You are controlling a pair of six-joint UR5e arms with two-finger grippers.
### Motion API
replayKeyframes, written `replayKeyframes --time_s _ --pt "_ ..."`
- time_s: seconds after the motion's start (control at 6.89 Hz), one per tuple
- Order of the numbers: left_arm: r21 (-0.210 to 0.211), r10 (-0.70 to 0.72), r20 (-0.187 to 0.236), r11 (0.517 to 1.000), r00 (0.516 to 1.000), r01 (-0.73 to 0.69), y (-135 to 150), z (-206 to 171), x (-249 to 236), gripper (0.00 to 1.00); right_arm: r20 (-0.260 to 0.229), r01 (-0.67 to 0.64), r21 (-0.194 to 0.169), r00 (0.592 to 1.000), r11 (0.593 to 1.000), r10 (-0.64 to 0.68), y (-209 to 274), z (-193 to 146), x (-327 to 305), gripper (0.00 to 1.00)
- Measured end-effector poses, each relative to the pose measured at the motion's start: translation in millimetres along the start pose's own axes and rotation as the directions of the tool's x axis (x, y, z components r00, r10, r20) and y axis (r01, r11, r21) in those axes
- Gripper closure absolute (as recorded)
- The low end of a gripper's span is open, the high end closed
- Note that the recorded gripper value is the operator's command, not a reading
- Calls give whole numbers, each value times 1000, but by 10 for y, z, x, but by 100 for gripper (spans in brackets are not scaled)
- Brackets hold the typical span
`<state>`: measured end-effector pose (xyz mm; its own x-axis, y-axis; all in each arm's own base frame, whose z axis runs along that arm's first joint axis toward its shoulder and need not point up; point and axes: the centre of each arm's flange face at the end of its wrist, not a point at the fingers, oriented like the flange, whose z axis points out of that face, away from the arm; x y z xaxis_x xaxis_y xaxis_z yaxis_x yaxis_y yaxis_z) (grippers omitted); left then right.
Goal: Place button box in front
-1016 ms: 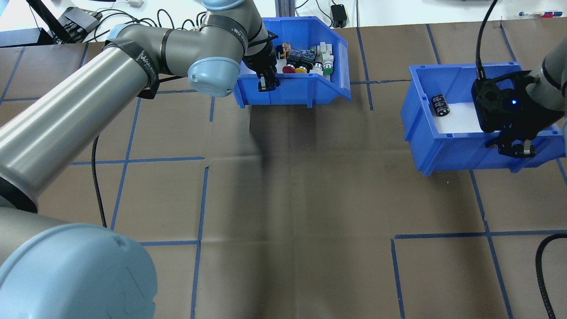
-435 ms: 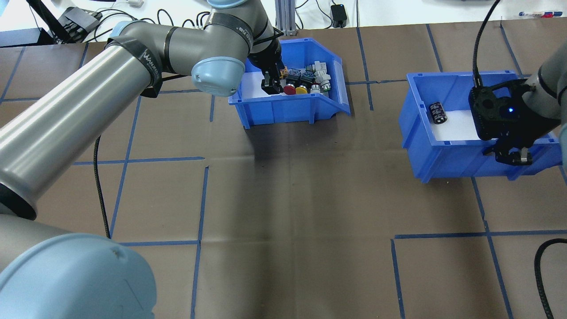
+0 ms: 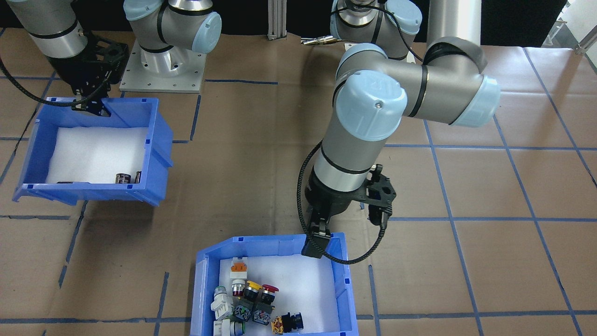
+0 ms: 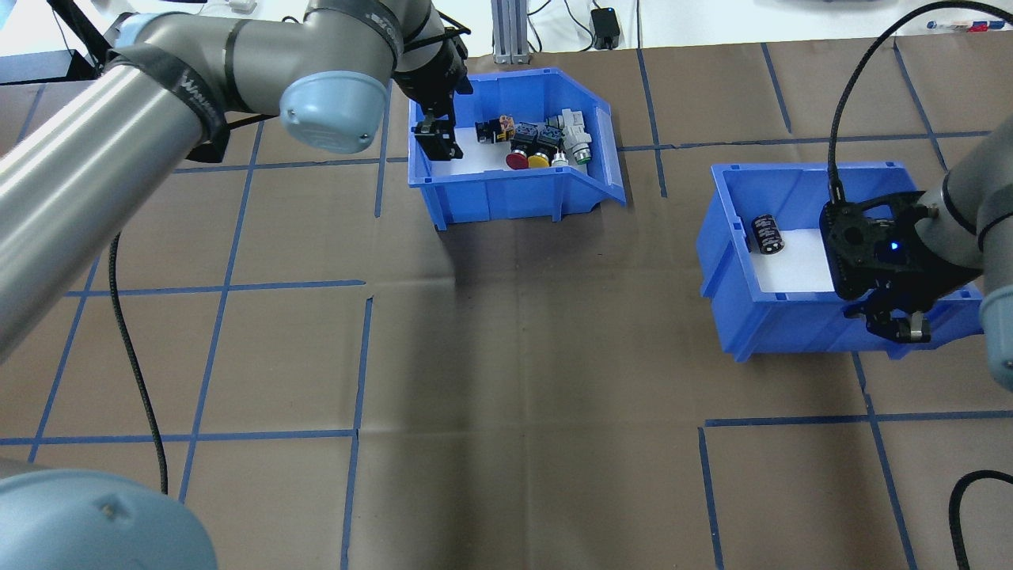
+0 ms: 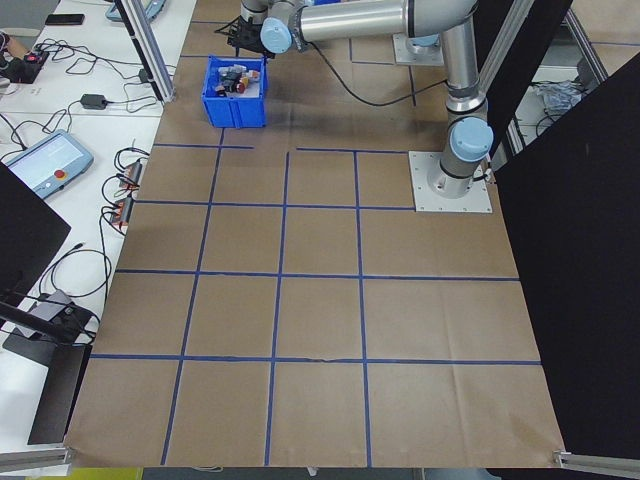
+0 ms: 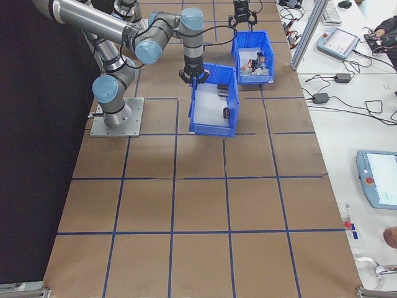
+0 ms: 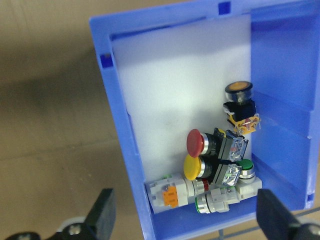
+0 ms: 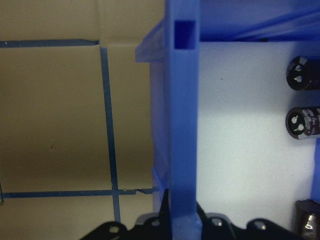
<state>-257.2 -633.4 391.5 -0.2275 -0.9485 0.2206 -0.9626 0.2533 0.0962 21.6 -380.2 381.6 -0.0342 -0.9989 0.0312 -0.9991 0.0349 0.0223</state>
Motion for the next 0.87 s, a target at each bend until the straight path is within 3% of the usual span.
replayKeyframes --time_s 0.29,0.44,0.58,0.73,0.87 --pt "35 267 85 962 960 -271 -531 -516 -216 1 7 -8 36 1000 999 8 -512 103 -194 100" --pt "28 392 147 916 908 -400 -758 -818 -397 1 16 -4 20 1000 1000 3 -835 147 -270 100" --pt "4 506 221 855 834 -519 -897 -1099 -615 0 22 2 -18 1000 1000 -2 -1142 215 -335 100" --pt "-38 638 278 755 718 -655 -919 -1382 -847 0 15 15 -61 1000 998 -14 -1473 305 -401 100" --pt "-97 779 304 597 548 -796 -864 -1649 -1100 0 -8 29 -92 1000 995 -30 -1842 411 -477 100"
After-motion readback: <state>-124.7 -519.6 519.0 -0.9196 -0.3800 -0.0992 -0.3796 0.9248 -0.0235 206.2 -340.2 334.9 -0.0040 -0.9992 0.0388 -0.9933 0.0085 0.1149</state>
